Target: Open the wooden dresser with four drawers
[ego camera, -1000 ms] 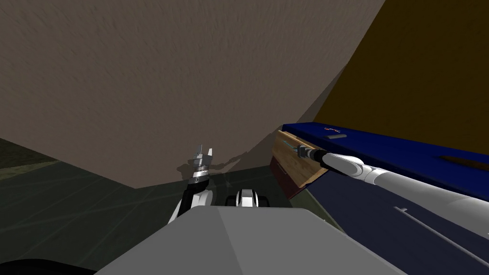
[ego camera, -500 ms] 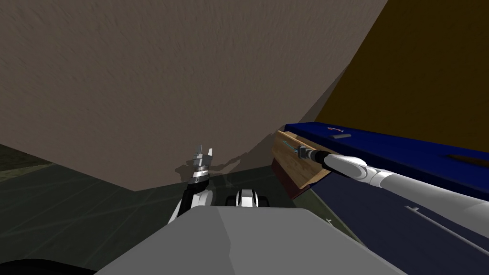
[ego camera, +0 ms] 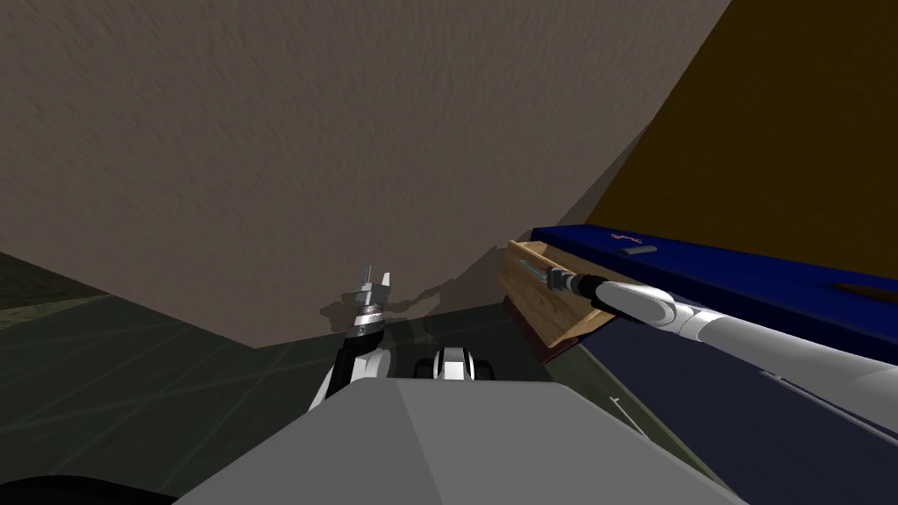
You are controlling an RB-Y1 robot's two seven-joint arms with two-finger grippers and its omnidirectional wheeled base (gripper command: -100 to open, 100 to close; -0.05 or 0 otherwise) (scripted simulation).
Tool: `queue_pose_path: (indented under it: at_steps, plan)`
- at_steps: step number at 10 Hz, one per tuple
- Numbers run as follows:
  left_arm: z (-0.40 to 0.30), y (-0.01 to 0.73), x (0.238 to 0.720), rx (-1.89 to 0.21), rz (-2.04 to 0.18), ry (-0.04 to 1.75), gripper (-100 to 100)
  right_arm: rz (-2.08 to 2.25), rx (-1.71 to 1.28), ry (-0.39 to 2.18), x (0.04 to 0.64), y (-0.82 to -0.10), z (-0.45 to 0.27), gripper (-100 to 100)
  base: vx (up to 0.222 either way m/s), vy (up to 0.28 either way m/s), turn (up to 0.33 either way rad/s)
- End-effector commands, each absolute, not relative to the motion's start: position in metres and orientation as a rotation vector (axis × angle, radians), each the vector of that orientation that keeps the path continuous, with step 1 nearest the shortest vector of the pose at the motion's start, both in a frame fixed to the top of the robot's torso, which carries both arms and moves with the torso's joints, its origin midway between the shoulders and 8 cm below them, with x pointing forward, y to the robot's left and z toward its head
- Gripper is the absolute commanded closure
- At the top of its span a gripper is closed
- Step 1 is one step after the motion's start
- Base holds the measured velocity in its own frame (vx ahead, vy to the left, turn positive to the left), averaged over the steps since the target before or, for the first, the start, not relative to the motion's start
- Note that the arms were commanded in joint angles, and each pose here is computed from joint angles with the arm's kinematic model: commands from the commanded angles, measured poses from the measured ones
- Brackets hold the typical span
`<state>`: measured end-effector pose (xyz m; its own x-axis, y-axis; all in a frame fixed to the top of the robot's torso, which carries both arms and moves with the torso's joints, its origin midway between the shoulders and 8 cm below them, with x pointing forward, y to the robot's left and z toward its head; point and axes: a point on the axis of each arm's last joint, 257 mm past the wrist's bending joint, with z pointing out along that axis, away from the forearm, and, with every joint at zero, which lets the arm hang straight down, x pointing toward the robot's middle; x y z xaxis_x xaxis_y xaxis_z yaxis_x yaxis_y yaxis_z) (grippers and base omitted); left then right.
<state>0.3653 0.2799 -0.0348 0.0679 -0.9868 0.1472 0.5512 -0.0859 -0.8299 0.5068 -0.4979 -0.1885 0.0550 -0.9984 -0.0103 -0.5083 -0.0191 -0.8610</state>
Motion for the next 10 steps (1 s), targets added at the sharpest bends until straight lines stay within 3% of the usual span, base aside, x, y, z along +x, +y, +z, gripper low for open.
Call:
queue_pose_path:
  at_steps: [1,6,7,10]
  plan:
    - [-0.035,0.28,0.365,-0.903,-1.436,0.639,0,-0.877,-1.638,1.532,0.506,-0.495,-0.18,-100,0.001,-0.007,-0.002]
    - [-0.035,0.28,0.365,-0.903,-1.436,0.639,0,-0.878,-1.639,1.53,0.512,-0.494,-0.144,-100,-0.008,0.009,-0.014]
    - [-0.035,0.28,0.365,-0.903,-1.436,0.639,0,-0.877,-1.64,1.532,0.512,-0.494,-0.143,0,0.0,0.0,0.0]
    - [-0.035,0.28,0.365,-0.903,-1.436,0.639,0,-0.877,-1.64,1.532,0.512,-0.494,-0.143,0,0.0,0.0,0.0]
